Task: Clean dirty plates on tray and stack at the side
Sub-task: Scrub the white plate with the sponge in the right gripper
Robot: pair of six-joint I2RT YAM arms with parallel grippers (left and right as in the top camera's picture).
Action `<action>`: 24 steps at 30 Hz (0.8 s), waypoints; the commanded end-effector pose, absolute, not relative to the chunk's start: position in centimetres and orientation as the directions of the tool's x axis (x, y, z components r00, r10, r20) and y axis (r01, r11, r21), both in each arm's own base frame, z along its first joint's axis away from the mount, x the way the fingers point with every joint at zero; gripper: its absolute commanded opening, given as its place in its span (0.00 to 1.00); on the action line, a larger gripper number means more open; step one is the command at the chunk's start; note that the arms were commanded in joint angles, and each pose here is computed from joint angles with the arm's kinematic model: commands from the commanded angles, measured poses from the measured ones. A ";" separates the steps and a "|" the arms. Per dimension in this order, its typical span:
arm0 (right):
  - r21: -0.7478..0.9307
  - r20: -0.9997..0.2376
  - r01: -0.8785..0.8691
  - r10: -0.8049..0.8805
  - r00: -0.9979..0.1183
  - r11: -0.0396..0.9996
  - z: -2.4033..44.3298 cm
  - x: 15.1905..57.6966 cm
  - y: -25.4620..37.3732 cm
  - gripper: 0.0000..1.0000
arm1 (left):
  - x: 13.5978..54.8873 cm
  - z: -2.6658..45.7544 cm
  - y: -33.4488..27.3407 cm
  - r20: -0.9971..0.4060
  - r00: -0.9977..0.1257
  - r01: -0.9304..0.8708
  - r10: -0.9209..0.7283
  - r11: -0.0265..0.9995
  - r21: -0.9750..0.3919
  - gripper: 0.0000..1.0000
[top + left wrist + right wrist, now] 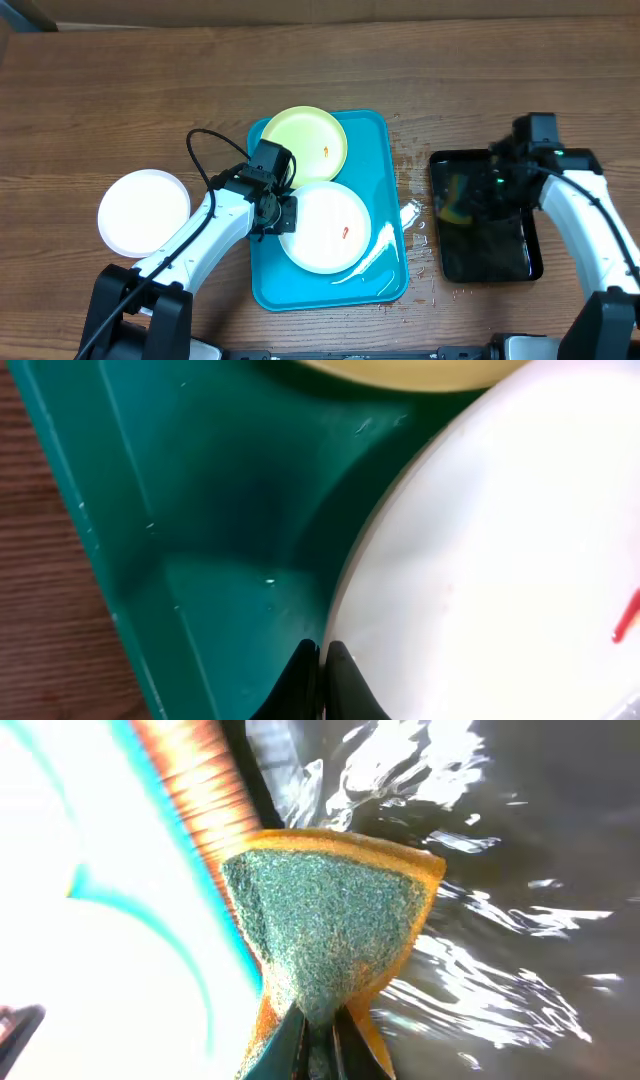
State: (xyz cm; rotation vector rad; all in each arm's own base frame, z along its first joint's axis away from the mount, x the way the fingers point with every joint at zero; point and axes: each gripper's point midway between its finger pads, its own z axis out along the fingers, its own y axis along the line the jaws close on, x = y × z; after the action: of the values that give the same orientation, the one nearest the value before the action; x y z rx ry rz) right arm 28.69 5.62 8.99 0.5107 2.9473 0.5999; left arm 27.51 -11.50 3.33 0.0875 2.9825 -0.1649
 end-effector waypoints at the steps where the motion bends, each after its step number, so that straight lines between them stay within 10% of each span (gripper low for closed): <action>1: 0.603 -0.062 0.111 0.185 -0.981 0.790 12.7 28.8 12.4 0.04 | 27.8 3.5 -12.7 -0.169 -0.983 0.100 0.073 0.982 -0.161 0.04; 24: 0.390 -0.058 0.191 0.230 -0.971 0.901 2.4 26.3 28.9 0.04 | 26.0 0.7 -11.9 -0.150 -0.986 0.092 0.069 0.984 -0.152 0.04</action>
State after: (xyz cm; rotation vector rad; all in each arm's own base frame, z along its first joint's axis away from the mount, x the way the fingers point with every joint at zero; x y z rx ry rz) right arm 25.52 28.87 3.72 0.1703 2.9624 0.6455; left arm 26.69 -12.01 1.22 0.1012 2.9687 -0.2390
